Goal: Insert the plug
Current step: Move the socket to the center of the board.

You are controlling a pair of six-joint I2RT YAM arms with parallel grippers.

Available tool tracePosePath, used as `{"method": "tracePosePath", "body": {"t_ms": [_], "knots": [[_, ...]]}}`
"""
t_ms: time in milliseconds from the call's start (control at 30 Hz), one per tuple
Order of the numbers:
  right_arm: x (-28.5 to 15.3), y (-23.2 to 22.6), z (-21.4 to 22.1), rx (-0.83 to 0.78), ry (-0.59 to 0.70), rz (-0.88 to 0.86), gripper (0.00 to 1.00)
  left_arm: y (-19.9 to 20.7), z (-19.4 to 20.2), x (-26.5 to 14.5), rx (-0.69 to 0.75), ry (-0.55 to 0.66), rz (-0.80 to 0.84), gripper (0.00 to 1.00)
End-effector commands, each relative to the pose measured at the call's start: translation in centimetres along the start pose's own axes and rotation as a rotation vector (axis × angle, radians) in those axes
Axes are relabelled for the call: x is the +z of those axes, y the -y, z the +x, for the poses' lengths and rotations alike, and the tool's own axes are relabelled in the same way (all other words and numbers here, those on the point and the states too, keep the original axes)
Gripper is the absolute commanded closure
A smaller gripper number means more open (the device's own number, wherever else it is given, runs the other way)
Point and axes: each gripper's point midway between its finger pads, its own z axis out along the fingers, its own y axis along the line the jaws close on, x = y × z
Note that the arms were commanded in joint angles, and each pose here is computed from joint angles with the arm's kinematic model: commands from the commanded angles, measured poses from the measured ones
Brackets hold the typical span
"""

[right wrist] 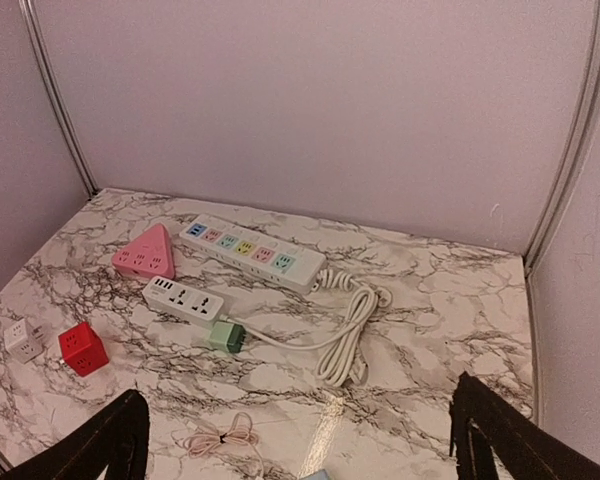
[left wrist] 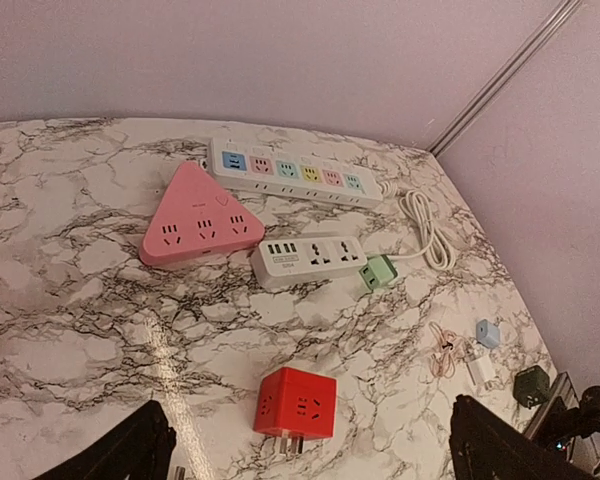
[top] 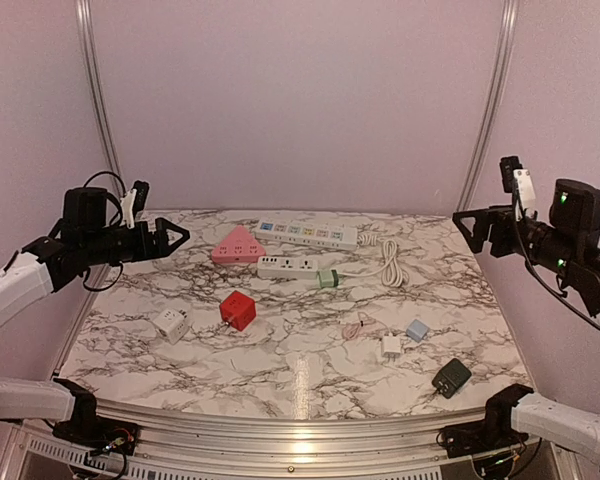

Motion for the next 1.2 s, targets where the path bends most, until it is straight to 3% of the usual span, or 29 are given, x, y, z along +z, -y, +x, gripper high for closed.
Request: {"method": "tracePosePath", "body": {"t_ms": [0,500,1167], "knots": [[1.0,0.1,2.2,0.006,-0.095,-0.009,0.01,-0.2,0.8,1.0,0.002,-0.024,-0.042,0.01],[3.9,-0.3,5.6,0.034,-0.209,-0.048,0.01,-1.1,2.9,7.9,0.118,-0.179,-0.254,0.01],[2.5,-1.3,6.0,0.06,-0.187,-0.099,0.02,0.2,0.5,20.5,0.245,-0.245,-0.248,0.01]]}}
